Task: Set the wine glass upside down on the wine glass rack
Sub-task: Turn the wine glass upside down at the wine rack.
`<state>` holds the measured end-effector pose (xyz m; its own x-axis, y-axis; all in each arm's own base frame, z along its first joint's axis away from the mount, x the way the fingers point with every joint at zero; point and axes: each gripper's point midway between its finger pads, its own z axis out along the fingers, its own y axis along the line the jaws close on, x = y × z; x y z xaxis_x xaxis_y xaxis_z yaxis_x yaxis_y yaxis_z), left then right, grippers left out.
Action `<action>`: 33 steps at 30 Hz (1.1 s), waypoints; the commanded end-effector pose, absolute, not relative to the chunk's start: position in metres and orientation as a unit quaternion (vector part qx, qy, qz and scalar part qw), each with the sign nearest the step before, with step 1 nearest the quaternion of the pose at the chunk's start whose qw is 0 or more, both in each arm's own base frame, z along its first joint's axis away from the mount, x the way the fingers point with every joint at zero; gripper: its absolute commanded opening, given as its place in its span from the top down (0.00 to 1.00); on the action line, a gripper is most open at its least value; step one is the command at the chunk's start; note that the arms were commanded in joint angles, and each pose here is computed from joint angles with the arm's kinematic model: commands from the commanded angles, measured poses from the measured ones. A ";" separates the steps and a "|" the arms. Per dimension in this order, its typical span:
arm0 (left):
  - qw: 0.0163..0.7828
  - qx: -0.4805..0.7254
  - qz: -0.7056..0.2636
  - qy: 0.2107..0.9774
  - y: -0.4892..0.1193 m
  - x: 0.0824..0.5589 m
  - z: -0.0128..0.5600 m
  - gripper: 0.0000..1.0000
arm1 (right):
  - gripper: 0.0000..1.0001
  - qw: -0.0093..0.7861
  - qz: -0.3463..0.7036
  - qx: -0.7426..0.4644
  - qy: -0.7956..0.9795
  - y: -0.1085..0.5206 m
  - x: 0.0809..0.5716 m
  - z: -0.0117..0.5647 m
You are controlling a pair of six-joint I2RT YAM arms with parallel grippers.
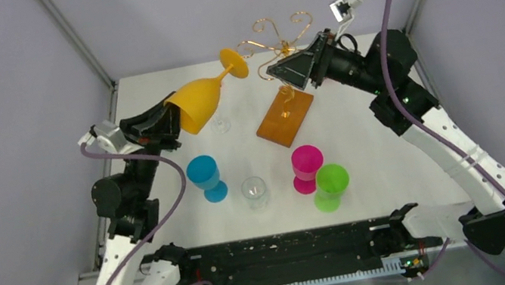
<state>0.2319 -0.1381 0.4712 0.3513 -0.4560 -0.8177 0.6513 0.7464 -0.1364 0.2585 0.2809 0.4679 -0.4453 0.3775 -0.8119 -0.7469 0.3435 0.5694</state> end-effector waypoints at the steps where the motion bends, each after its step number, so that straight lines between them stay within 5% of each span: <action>1: 0.876 0.069 -0.369 0.303 -0.120 0.207 0.534 1.00 | 0.26 0.552 0.633 -0.086 0.536 0.264 0.242 0.535; 11: 0.904 0.172 -0.343 0.186 -0.153 0.195 0.534 1.00 | 0.26 0.495 0.763 -0.037 0.413 0.266 0.235 0.552; 33: 0.962 0.194 -0.074 0.178 -0.207 0.209 0.532 1.00 | 0.27 0.504 0.744 0.042 0.437 0.282 0.255 0.525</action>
